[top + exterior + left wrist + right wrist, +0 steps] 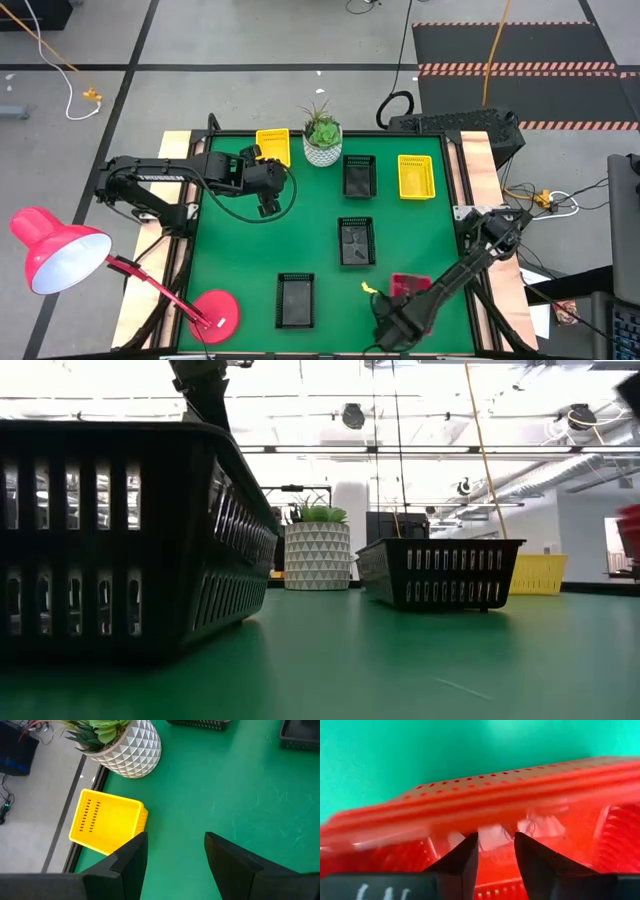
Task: Stack baskets by color
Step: Stack the stacked top orange bins on the bottom orange bin, then stack the middle black bin on the top black bin
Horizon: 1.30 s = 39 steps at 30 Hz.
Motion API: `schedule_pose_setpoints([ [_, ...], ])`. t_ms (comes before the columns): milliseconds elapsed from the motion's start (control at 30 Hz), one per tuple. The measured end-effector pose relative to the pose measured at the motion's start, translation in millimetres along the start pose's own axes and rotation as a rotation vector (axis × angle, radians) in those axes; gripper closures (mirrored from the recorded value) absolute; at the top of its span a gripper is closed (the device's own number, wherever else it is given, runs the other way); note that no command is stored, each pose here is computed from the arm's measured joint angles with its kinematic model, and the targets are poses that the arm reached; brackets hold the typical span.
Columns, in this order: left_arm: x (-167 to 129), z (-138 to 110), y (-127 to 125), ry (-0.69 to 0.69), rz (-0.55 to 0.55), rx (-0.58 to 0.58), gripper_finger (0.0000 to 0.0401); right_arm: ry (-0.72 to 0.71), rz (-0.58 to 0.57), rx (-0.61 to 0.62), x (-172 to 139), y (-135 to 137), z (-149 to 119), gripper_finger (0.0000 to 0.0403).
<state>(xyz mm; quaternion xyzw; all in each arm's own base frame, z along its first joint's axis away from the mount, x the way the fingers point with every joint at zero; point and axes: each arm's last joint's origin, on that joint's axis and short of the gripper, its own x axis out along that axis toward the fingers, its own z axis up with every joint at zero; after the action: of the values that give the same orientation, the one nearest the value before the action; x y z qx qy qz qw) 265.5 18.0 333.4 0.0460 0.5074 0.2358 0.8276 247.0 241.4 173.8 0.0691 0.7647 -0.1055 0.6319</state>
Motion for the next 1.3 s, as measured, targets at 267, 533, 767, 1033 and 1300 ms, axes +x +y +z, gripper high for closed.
schedule_pose_setpoints([
  [267,-2.2,-4.4,-3.9,0.031,-0.002,-0.010,0.0203,-0.090,-0.074,0.001,-13.3,-3.7,-35.2,0.0298],
  [533,-5.6,-9.4,-10.0,0.059,-0.009,0.014,0.0203,-0.196,0.012,0.101,-42.7,-18.6,-50.0,0.0298],
  [767,-10.2,-18.6,-17.5,0.137,-0.060,0.016,0.0203,-0.464,0.119,0.060,-82.2,-40.2,-40.2,0.0298],
  [1033,-19.4,-24.0,-35.4,0.141,-0.146,0.065,0.0203,-0.570,0.071,-0.102,-80.5,-59.1,26.7,0.0298],
  [1300,-32.2,-35.8,-55.1,0.170,-0.203,0.144,0.0203,-0.605,0.015,-0.175,-83.5,-92.2,63.7,0.0251],
])
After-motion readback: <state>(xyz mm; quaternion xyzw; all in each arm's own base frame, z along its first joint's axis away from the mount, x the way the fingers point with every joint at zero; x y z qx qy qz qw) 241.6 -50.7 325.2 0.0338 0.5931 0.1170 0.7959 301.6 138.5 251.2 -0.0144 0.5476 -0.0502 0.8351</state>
